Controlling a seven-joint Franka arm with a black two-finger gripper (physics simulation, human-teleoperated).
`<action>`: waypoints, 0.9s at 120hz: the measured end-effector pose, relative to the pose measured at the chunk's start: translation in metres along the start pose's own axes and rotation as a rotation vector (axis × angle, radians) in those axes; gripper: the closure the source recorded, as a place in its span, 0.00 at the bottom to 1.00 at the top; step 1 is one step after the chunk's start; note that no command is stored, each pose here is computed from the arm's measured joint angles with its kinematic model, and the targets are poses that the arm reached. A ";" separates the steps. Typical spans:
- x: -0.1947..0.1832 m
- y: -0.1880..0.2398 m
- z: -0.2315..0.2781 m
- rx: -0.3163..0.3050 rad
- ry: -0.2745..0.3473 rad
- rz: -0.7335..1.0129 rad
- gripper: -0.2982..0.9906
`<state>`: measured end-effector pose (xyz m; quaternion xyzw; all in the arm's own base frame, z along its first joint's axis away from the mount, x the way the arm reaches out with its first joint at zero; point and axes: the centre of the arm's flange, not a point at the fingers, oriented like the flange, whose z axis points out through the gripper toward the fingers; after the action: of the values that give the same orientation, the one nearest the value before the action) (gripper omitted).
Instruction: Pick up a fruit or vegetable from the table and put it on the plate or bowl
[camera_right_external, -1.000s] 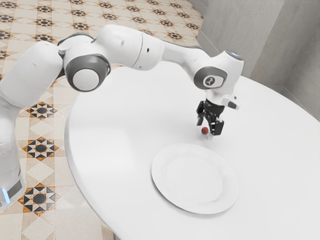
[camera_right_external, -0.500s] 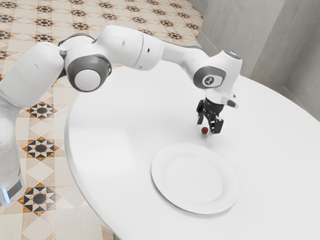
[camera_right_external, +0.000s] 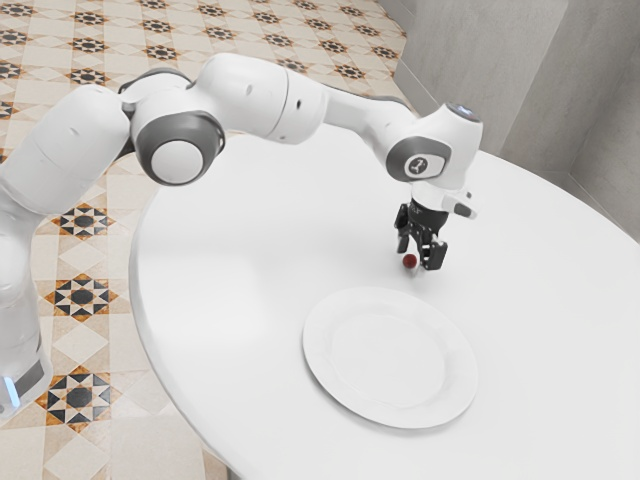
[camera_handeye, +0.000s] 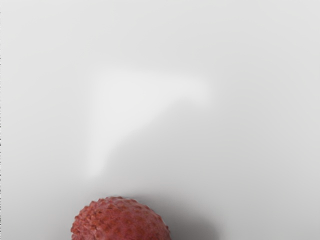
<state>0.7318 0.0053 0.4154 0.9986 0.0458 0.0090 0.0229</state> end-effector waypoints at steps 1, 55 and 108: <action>0.000 0.000 0.000 0.000 0.000 0.000 0.35; 0.003 -0.008 0.008 -0.008 0.004 0.005 0.55; 0.003 -0.008 0.000 -0.005 0.018 0.011 0.63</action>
<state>0.7342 0.0134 0.4150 0.9987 0.0403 0.0184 0.0248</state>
